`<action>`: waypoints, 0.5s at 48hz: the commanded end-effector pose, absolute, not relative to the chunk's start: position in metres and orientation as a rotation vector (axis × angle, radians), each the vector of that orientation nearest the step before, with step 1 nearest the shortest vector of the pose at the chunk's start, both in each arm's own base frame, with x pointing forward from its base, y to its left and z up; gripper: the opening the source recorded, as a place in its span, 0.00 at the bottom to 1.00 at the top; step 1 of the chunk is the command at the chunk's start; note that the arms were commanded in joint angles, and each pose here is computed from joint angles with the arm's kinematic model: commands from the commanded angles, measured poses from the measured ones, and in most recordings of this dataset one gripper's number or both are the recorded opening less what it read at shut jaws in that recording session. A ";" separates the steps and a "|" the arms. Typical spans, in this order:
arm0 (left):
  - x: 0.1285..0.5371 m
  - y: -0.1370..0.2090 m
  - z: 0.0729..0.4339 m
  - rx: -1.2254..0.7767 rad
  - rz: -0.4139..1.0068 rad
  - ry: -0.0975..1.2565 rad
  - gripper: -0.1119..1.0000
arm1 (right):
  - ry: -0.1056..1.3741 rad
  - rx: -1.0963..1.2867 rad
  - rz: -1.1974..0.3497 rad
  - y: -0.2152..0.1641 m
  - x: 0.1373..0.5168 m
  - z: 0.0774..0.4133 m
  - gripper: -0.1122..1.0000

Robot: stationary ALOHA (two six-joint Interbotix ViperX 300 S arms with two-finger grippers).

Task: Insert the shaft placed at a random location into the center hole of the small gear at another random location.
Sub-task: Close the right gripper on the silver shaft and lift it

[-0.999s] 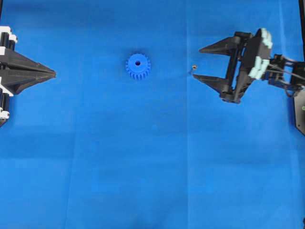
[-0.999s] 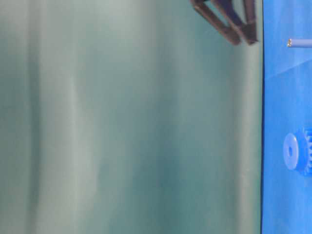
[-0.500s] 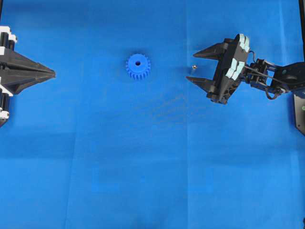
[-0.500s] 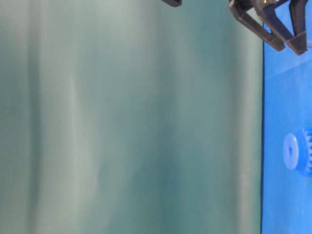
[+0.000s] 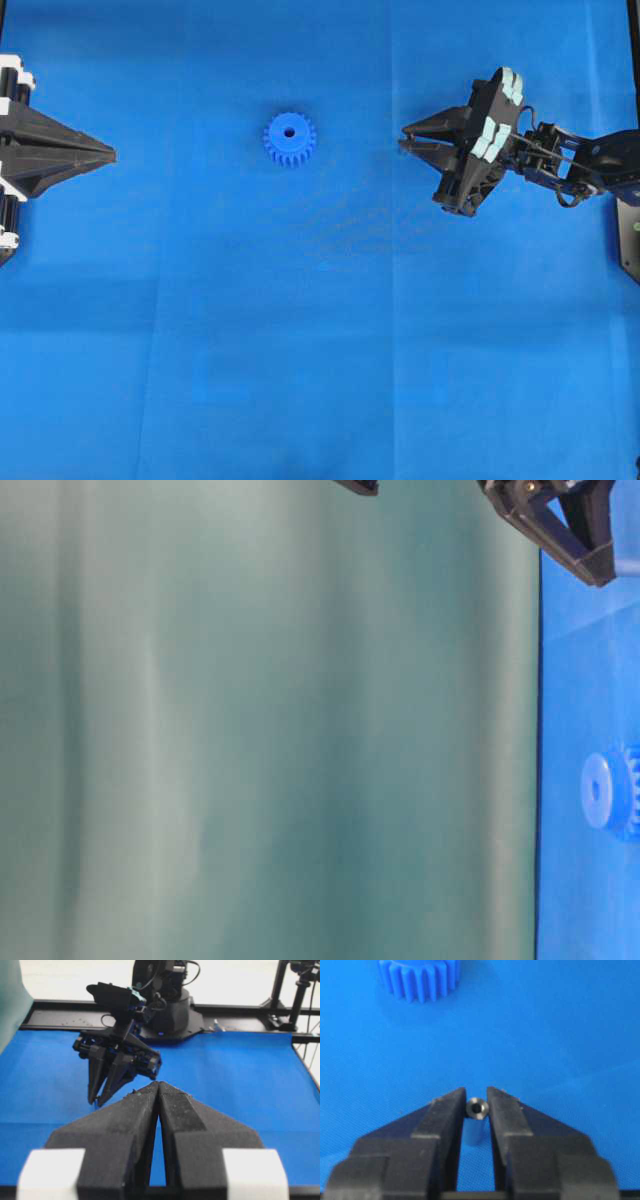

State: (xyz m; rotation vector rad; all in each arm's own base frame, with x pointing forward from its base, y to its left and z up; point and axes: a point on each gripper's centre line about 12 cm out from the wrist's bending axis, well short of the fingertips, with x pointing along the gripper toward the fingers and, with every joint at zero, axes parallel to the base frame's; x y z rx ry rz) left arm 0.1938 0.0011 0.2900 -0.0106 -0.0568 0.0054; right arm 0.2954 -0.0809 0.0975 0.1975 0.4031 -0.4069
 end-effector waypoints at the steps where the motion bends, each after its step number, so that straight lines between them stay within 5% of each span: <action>1: 0.195 0.002 0.293 -0.007 0.008 -0.066 0.10 | 0.383 0.201 -0.412 -0.082 0.298 0.103 0.13; 24: 0.192 0.002 0.295 -0.009 0.008 -0.068 0.10 | 0.341 0.207 -0.398 -0.082 0.305 0.125 0.13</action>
